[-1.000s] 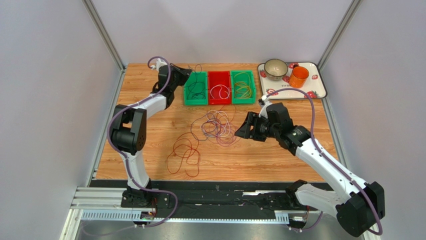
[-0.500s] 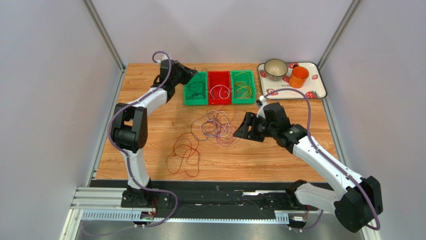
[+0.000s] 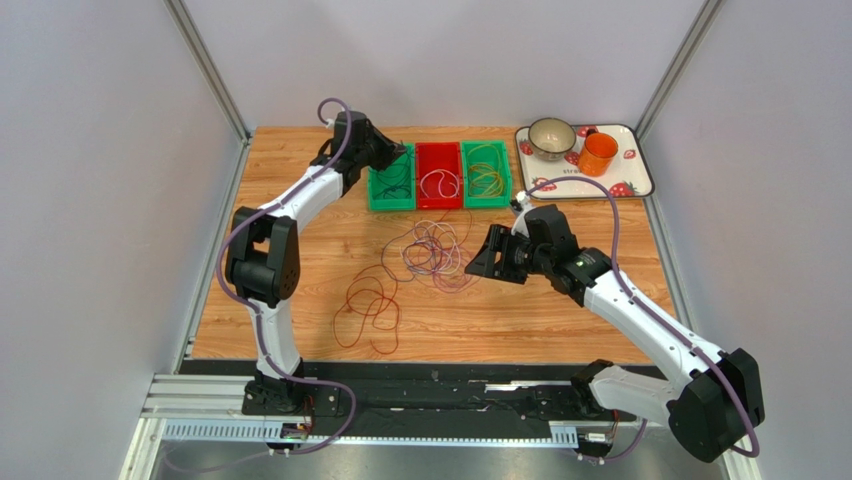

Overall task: Untangle the cables
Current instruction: Place the cable in the bin.

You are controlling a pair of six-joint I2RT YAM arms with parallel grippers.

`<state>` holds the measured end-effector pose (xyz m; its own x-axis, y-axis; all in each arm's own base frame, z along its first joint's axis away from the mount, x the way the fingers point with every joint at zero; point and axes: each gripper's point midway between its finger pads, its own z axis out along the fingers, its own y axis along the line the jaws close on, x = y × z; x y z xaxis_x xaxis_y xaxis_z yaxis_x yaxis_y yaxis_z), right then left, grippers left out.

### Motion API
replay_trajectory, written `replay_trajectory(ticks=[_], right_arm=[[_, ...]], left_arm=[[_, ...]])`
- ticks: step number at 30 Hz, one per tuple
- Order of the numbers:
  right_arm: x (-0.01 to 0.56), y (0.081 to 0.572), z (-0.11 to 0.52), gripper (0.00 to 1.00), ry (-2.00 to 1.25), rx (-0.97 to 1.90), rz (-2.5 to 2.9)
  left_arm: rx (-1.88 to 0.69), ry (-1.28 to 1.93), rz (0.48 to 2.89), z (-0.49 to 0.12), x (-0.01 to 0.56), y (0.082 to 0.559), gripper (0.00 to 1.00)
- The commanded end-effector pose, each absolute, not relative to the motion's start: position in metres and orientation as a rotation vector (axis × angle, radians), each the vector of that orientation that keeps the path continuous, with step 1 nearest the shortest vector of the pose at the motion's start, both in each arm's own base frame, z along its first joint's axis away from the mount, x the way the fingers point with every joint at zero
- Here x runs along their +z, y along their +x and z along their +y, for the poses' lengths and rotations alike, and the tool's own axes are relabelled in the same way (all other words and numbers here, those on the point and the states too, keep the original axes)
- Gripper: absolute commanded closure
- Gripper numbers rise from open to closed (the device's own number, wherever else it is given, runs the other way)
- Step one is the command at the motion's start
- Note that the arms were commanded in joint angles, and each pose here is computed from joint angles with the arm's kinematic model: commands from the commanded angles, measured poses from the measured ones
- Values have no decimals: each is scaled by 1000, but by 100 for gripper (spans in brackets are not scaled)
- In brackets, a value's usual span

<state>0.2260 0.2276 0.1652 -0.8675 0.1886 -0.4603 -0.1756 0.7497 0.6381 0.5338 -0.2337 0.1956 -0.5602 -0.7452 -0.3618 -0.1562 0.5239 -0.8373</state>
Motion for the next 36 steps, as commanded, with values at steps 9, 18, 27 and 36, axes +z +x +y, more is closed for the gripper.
replay_trajectory(ticks=[9, 18, 27, 36], right_arm=[[181, 232, 235, 38, -15, 1006, 2376], [182, 230, 234, 38, -12, 1005, 2375], [182, 226, 230, 38, -9, 993, 2372], [182, 228, 232, 38, -7, 997, 2373]], left_arm=[[-632, -517, 2029, -227, 277, 518, 100], [-565, -487, 2037, -229, 277, 515, 100], [-599, -564, 2066, -214, 241, 530, 100], [-672, -611, 2096, -202, 209, 554, 100]])
